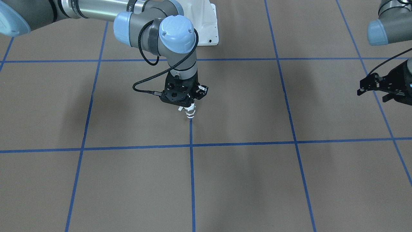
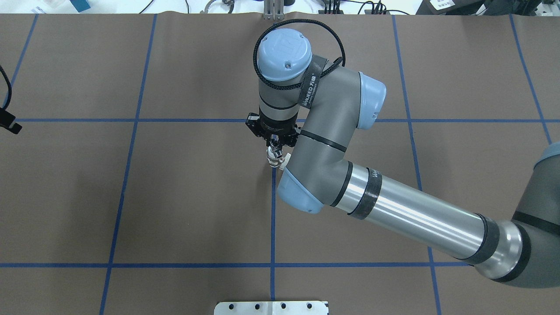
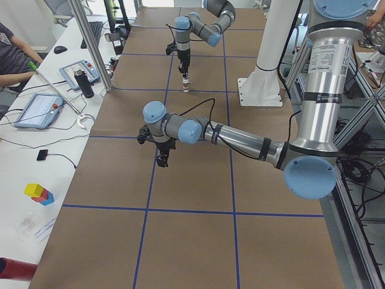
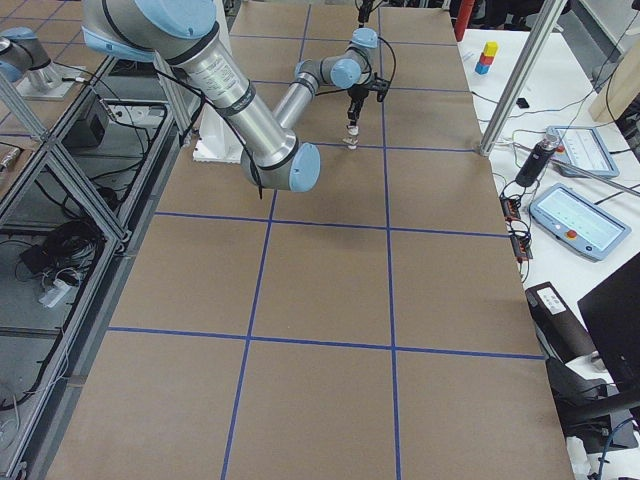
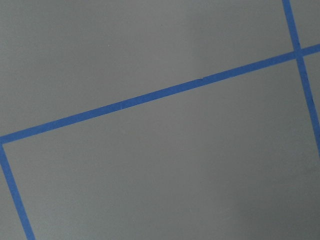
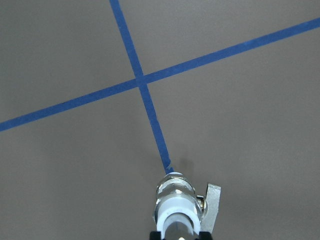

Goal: Assemble PPR valve and pipe with both arms
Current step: 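Press the silver pipe down into the valve top with the right gripper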

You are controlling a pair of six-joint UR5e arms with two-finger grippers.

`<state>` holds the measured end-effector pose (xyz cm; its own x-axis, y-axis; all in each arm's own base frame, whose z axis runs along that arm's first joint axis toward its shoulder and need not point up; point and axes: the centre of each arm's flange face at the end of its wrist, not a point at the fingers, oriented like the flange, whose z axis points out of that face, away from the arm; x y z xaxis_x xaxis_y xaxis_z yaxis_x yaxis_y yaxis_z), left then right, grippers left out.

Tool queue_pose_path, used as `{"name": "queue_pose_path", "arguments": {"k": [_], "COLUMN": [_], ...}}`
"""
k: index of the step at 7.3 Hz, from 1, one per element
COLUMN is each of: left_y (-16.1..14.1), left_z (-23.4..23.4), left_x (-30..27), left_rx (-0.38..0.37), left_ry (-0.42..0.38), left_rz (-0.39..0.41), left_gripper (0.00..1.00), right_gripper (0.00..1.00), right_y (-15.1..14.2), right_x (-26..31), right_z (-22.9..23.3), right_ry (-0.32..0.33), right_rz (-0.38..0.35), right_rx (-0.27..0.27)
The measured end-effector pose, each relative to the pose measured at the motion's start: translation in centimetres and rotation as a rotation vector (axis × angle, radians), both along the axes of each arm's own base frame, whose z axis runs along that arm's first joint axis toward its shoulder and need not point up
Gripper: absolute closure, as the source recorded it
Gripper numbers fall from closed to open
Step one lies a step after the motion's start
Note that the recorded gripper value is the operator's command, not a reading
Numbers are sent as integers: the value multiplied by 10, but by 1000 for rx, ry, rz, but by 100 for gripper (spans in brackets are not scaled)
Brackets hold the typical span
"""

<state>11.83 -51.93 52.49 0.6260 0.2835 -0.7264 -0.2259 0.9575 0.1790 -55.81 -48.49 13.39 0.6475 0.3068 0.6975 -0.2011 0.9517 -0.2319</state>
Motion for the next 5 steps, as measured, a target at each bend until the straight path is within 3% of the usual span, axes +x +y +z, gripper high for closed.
{"name": "queue_pose_path", "arguments": {"k": [3, 4, 5], "left_y": [0, 0, 0], "left_z": [0, 0, 0], "left_x": [0, 0, 0], "left_rx": [0, 0, 1], "left_ry": [0, 0, 0], "left_rz": [0, 0, 0], "left_gripper": [0, 0, 0], "right_gripper": [47, 40, 2], "right_y": [0, 0, 0], "right_x": [0, 0, 0], "right_z": [1, 1, 1], "right_ry": [1, 1, 1], "right_rz": [-13, -14, -15], "right_rx": [14, 15, 16]}}
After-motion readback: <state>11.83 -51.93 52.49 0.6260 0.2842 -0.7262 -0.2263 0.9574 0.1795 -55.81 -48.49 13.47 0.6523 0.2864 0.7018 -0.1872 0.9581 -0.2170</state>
